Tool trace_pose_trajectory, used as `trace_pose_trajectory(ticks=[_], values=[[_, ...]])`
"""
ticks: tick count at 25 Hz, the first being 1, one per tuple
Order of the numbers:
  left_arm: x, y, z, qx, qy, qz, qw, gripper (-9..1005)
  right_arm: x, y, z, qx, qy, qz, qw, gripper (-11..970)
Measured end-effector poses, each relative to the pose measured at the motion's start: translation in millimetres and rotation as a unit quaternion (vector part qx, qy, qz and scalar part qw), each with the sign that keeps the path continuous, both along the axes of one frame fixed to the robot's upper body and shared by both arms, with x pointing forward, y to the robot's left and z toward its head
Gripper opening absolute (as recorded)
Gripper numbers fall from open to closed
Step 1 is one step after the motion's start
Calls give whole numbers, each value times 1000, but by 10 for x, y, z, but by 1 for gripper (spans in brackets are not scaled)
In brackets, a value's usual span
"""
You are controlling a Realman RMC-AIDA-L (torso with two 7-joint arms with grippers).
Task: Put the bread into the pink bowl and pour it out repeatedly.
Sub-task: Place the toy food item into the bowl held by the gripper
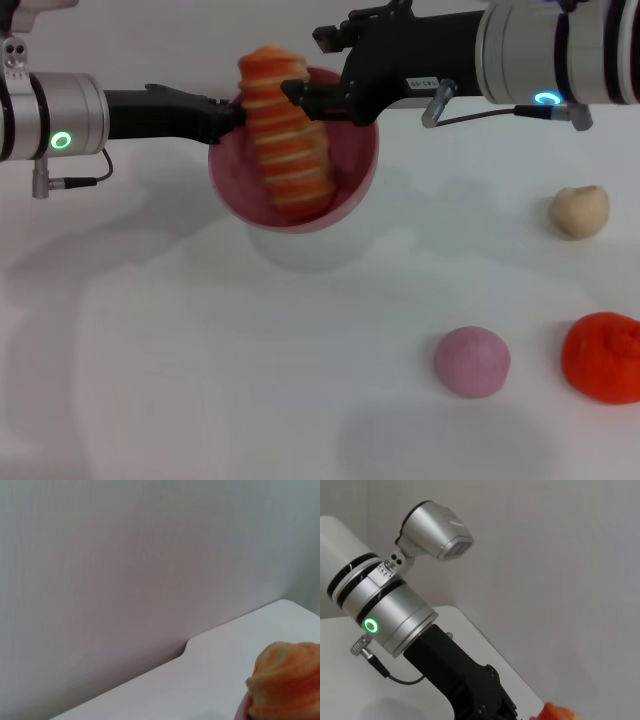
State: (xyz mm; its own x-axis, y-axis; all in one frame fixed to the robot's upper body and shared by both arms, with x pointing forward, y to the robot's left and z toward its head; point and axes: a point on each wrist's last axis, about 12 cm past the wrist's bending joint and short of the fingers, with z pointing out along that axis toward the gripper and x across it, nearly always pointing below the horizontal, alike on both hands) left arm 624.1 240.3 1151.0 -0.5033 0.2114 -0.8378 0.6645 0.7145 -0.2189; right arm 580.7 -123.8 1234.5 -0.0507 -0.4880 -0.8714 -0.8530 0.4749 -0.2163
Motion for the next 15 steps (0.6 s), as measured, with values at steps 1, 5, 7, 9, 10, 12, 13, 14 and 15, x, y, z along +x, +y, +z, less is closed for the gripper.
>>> trace_pose_trajectory(ticks=[1, 5, 7, 9, 10, 12, 13, 14, 15], values=[[-2, 0, -10, 0, 2, 0, 1000, 48, -4, -1, 4, -1, -4, 1, 1000, 463], [-11, 13, -34, 2, 9, 0, 1000, 48, -15, -12, 95, 7, -45, -2, 999, 577], [-14, 24, -42, 6, 13, 0, 1000, 48, 2, -39, 153, 21, -74, -14, 997, 634], [-15, 36, -47, 10, 18, 2, 1000, 48, 39, -84, 198, 47, -106, -33, 993, 634], [-20, 42, -57, 15, 25, 4, 1000, 48, 60, -120, 209, 62, -121, -45, 990, 634], [-29, 59, -69, 25, 35, 5, 999, 48, 91, -183, 208, 93, -150, -67, 982, 634], [-36, 72, -71, 27, 39, 3, 999, 48, 105, -215, 195, 110, -163, -82, 977, 634], [-36, 72, -71, 27, 39, 3, 999, 49, 120, -255, 172, 119, -180, -97, 972, 634], [-45, 97, -68, 30, 48, 2, 998, 49, 128, -279, 141, 123, -191, -108, 968, 634]])
